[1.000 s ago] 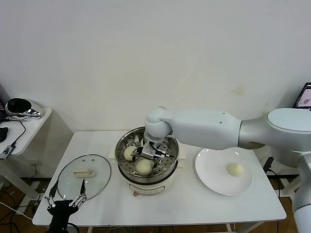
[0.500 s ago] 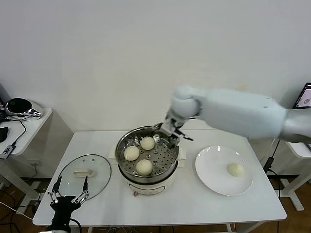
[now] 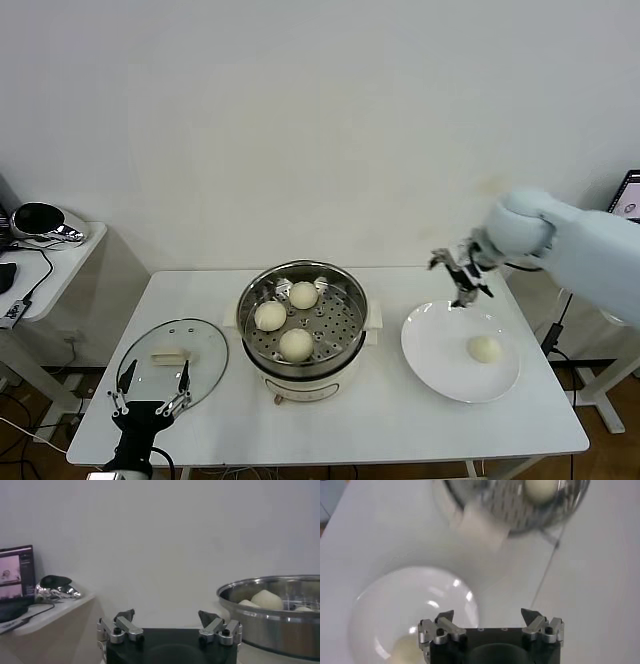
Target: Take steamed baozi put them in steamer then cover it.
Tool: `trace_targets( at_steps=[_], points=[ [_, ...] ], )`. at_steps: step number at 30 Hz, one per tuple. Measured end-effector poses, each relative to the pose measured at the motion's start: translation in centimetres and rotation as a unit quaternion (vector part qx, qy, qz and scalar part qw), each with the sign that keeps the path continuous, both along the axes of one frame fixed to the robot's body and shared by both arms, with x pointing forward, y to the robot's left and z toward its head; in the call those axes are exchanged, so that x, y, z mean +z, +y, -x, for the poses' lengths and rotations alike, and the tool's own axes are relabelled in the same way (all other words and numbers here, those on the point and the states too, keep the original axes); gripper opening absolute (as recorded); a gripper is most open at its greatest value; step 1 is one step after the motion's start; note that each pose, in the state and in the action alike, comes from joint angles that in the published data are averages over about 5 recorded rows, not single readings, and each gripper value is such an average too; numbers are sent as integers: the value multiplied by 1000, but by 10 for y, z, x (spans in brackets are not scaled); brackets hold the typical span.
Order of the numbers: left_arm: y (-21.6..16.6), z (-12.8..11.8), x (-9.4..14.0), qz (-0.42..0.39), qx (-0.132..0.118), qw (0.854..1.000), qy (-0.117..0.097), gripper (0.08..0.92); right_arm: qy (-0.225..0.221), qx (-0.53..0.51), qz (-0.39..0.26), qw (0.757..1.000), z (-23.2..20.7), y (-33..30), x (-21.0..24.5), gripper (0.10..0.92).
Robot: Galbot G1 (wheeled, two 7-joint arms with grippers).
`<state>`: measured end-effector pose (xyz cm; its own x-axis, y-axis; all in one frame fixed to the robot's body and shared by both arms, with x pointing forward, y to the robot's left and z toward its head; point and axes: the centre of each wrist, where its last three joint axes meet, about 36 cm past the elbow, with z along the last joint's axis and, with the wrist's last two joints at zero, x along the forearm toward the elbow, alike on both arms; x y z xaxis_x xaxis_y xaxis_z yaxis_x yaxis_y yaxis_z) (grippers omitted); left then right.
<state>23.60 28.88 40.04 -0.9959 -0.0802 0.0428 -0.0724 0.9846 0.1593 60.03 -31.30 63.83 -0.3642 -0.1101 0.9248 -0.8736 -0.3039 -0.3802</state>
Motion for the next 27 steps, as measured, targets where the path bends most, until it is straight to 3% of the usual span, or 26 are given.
trace_targets(
  at_steps=[14,27],
  points=[
    [0,9,0,-5,3,1000,9,823,19,-133,-3,991,13,-97,-88,823],
    [1,13,-1,-7,8,1000,14,823,48,-176,-6,983,11,-121,-149,823]
  ],
)
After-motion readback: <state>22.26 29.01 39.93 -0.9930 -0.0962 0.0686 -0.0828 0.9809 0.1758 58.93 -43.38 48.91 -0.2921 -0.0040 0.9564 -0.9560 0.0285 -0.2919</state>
